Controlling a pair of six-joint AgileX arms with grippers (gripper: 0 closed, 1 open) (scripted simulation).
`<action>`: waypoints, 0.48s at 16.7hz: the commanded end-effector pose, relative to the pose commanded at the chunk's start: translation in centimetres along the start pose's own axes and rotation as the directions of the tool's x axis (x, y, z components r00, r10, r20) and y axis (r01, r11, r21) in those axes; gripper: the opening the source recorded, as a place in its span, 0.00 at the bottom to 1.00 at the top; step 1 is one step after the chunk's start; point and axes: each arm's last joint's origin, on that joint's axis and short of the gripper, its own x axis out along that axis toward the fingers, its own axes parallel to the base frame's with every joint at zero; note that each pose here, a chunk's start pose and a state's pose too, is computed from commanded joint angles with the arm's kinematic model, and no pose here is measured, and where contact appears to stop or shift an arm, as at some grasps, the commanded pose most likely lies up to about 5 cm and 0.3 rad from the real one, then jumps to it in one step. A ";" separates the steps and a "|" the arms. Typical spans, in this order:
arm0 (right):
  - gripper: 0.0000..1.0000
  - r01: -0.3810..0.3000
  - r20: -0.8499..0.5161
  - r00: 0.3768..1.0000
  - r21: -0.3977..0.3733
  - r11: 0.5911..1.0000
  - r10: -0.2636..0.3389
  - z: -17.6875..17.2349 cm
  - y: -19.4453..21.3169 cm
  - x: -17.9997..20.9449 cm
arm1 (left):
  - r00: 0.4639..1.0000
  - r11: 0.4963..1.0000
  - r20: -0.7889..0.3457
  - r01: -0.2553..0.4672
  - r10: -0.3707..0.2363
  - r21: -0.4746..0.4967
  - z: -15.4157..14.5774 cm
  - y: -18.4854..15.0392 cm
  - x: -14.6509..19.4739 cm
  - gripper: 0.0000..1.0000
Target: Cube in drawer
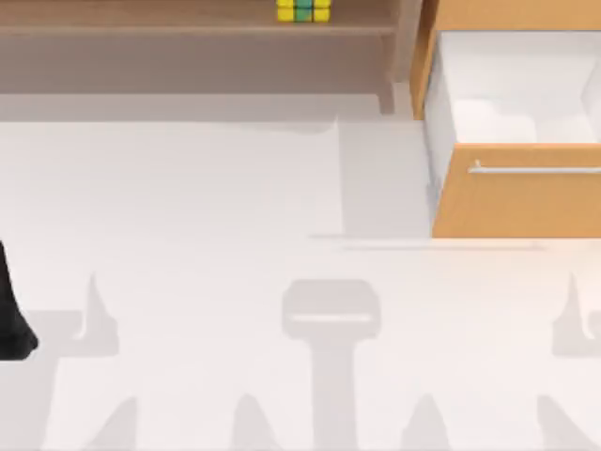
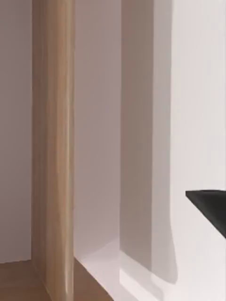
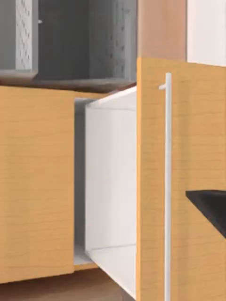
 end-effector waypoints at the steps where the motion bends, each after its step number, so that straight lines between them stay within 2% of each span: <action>1: 1.00 0.000 0.000 1.000 0.000 1.000 0.000 0.0 0.0 0.0 | 1.000 1.000 0.000 0.000 0.000 0.000 0.0 0.0 0.0 1.00; 4: 1.00 -0.005 0.006 1.000 0.000 1.000 0.005 0.7 0.2 0.0 | 1.000 1.000 0.000 0.000 0.000 0.000 0.0 0.0 0.0 1.00; 8: 1.00 -0.025 0.024 0.999 -0.003 1.000 0.025 4.4 1.4 0.8 | 1.000 1.000 0.000 0.000 0.000 0.000 0.0 0.0 0.0 1.00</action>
